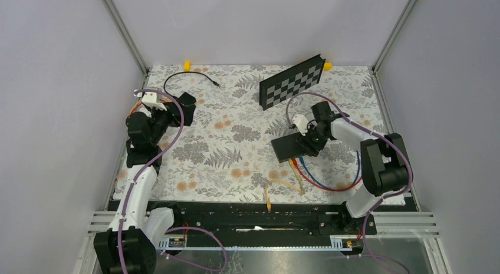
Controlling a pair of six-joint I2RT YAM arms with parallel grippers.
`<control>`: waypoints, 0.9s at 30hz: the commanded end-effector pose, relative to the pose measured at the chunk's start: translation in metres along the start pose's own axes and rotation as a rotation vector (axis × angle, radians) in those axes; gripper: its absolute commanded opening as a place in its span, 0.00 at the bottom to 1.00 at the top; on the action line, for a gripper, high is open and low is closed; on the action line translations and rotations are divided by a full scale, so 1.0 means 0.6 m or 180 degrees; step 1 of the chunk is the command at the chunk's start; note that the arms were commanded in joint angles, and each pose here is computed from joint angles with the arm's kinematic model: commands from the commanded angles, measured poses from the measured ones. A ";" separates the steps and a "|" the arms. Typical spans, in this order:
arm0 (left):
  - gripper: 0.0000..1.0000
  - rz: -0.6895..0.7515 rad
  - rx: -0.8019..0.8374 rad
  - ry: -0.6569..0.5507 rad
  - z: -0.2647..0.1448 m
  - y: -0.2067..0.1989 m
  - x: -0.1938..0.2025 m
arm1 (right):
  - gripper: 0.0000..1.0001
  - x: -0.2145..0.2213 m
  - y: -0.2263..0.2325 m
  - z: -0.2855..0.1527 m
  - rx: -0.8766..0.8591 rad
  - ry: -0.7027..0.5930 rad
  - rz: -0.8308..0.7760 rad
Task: Pull the plug from the switch port
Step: Move the switch port to the center of the board.
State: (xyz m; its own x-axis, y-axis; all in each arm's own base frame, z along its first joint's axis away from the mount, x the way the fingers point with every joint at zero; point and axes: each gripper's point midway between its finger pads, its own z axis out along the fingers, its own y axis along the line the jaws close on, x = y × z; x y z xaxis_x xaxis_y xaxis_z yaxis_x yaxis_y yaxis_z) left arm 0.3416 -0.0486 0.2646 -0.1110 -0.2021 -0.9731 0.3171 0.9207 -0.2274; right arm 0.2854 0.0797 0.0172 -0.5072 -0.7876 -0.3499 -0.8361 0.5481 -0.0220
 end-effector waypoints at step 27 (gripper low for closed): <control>0.99 0.1239 0.1481 0.1172 0.111 -0.187 0.251 | 0.90 -0.232 -0.007 -0.158 0.0293 -0.1304 0.1005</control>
State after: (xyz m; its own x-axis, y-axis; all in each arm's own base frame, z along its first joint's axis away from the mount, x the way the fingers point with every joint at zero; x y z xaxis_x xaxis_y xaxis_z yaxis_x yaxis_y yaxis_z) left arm 0.3384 -0.1791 0.1328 -0.2866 0.2721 -0.9186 0.6950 0.7190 -0.0038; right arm 0.3498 0.1785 0.1353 -0.5096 -0.5606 -0.6526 -0.7270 0.6863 -0.0218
